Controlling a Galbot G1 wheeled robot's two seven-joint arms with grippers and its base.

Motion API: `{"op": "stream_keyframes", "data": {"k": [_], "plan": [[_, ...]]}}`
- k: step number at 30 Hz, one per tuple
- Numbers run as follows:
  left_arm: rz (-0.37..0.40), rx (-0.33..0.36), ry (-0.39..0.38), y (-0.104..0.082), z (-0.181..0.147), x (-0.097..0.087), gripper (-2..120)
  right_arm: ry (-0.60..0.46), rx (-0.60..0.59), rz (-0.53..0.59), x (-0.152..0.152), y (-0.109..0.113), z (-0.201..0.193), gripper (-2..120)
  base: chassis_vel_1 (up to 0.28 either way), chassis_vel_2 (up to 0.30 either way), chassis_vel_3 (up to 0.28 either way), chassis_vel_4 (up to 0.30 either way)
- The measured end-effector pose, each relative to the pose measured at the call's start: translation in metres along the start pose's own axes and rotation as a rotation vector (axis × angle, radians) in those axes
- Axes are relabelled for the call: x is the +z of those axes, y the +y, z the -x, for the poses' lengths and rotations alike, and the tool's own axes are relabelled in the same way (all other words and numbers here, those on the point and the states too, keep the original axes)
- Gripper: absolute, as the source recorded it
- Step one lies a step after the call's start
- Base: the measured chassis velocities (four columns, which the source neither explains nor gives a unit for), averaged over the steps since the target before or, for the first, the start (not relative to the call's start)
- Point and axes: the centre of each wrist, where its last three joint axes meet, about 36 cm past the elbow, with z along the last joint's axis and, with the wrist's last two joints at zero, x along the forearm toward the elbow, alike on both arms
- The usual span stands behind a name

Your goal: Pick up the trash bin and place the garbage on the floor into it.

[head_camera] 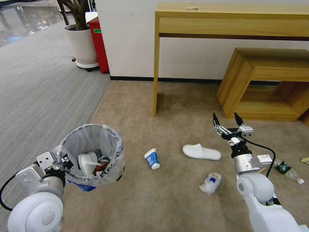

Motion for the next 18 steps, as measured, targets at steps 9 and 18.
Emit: {"op": "stream_keyframes", "data": {"k": [9, 18], "plan": [[-0.011, 0.013, 0.013, -0.002, 0.004, 0.003, 1, 0.012, 0.024, -0.031, 0.002, -0.004, 0.001, 100, -0.18, 0.178, 0.177, -0.177], [-0.017, 0.014, 0.007, -0.002, 0.003, 0.001, 1, 0.365, 0.148, -0.16, -0.011, 0.001, -0.013, 100, -0.005, 0.006, -0.002, -0.004]]}}
